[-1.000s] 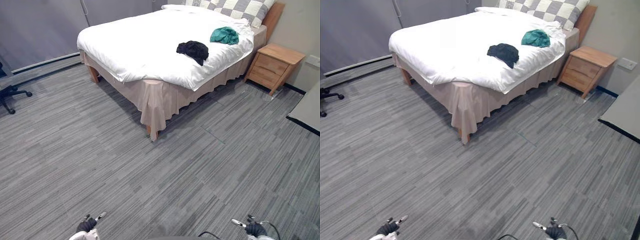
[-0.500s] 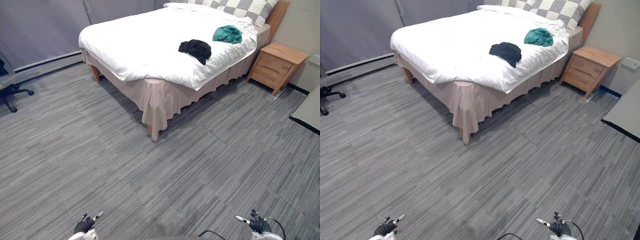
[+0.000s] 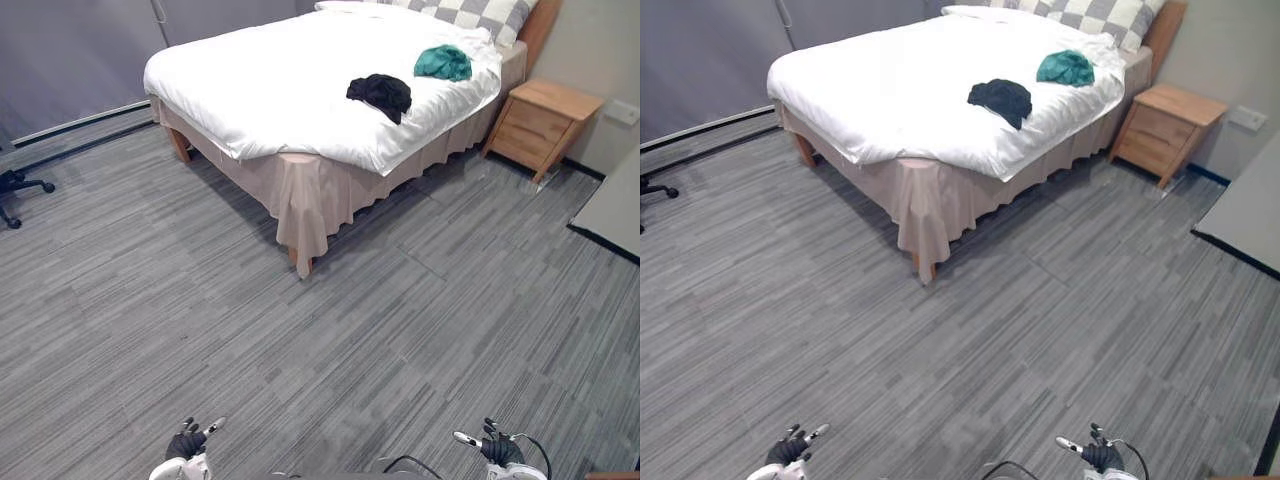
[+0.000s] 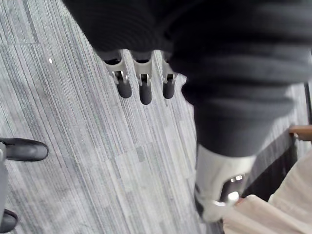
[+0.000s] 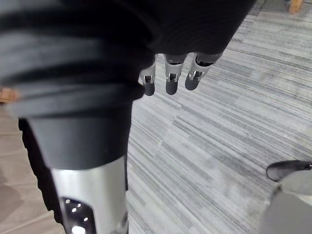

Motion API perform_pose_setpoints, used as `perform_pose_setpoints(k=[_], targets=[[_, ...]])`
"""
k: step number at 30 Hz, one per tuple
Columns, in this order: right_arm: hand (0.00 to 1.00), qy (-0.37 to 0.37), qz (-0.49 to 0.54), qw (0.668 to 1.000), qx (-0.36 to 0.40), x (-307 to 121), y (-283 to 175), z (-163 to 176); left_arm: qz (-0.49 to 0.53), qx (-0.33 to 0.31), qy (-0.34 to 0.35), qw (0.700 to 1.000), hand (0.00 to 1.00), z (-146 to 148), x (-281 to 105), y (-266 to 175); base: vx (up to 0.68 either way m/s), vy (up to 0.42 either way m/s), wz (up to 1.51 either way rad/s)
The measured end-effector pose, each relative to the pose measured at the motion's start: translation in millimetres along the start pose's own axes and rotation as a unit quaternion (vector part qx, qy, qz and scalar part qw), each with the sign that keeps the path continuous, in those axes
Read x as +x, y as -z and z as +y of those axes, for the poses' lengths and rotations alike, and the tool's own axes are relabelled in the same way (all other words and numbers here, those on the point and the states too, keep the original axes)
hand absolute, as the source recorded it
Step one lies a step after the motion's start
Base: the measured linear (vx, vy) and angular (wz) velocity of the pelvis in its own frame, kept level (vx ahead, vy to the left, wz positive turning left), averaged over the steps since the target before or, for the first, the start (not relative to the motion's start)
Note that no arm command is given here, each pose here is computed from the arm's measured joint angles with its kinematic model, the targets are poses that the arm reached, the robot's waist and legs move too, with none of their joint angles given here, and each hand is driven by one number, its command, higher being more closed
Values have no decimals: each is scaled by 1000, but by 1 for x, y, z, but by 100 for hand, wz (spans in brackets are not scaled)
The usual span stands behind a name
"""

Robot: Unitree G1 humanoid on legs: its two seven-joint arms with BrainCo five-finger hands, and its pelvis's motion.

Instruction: Tidy the bed and pick cloth on bed and put in laundry

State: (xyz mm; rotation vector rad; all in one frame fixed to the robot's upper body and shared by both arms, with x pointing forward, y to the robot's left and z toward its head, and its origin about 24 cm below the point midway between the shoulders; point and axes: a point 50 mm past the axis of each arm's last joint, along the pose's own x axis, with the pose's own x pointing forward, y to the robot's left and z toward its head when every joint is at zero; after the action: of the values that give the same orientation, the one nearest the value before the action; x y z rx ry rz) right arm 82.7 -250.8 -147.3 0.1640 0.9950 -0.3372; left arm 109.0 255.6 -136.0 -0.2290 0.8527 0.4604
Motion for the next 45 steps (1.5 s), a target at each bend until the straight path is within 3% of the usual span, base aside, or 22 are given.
perform_pose_setpoints(k=[8,15,22,25,27,31,34,36,40,43,45], targets=[[0,17,-13,1000,19,-7,6,-5,-23,-8,48,999,0,-24,8,-19,503,-376,14],[0,17,-22,1000,-3,-3,-5,-6,12,-18,68,997,0,-24,-7,18,609,-401,6],[0,24,-127,991,-26,-3,-59,-13,23,-36,75,996,0,-26,-21,43,607,-173,-27],[0,15,-103,994,-31,-2,-46,-6,26,-28,58,998,0,-17,-15,34,657,-54,41],[0,12,-78,997,-23,-2,-32,-2,19,-2,73,997,0,-28,-5,17,651,-75,124],[0,6,-62,997,-42,-4,-16,4,-12,-13,92,996,0,-41,-1,1,515,-216,155],[0,13,-52,999,3,-7,-2,15,-47,-13,88,995,0,-35,-1,-13,424,-325,190],[0,2,-44,999,22,-4,-4,28,-54,-34,61,996,0,-22,-3,-13,360,-460,65],[0,13,-61,998,14,-4,-15,13,-40,-100,34,994,0,-16,-17,14,206,-240,12],[0,30,-48,998,21,-6,-10,0,-140,-98,28,985,0,-15,-16,-28,86,-107,28],[0,45,-30,998,19,-11,2,-11,-296,-45,31,954,0,-15,-27,-97,42,-31,50]])
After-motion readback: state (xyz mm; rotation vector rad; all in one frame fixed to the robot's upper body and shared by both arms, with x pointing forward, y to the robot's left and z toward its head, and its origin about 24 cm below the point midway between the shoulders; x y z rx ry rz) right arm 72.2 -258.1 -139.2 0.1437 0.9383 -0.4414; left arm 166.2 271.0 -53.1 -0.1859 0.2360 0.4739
